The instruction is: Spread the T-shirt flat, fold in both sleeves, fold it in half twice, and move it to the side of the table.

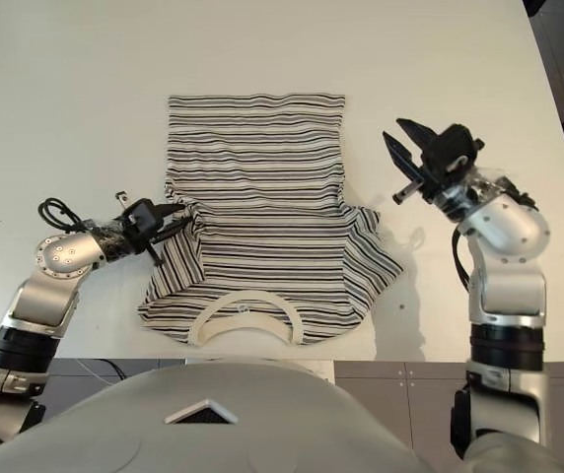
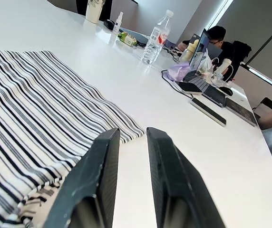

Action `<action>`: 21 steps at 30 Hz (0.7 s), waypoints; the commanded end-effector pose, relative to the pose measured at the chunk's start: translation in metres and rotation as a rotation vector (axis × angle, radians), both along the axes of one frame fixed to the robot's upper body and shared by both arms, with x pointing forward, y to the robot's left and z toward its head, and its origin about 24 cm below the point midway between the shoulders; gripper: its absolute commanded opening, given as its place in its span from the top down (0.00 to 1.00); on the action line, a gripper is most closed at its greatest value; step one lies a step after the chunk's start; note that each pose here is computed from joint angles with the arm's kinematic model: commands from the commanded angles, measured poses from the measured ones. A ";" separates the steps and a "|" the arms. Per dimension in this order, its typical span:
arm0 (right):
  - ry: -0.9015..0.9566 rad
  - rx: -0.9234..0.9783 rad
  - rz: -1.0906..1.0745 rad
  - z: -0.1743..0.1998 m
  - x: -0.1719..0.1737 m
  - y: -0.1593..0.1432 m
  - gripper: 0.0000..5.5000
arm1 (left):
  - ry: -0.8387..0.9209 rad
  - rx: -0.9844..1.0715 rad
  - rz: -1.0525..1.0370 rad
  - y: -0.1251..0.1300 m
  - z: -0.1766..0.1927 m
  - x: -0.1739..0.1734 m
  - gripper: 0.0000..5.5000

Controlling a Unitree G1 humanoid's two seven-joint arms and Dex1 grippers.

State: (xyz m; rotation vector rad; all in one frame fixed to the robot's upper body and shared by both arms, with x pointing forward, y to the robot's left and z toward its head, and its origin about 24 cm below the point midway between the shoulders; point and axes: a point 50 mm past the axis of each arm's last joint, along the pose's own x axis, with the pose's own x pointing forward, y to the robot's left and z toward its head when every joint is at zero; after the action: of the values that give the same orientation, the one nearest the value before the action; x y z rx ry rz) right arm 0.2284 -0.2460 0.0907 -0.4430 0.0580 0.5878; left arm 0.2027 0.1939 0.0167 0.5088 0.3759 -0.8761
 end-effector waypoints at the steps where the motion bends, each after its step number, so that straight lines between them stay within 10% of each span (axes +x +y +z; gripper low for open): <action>1: 0.194 0.122 -0.057 -0.008 -0.045 -0.012 0.81 | 0.050 0.028 0.116 0.022 0.006 -0.033 0.80; 9: 0.730 0.514 -0.409 -0.043 -0.125 -0.032 0.81 | -0.036 0.021 0.278 0.031 0.015 -0.048 0.80; 21: 0.833 0.614 -0.581 -0.060 -0.145 -0.009 0.66 | -0.018 0.006 0.258 0.020 0.013 -0.056 0.80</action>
State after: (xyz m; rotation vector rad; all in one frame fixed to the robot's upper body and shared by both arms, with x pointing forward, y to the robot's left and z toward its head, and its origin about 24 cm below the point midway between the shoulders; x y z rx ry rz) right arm 0.0864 -0.2577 0.0404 0.4185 0.7166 0.2137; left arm 0.1442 0.2167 0.0278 0.4469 0.4181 -0.6013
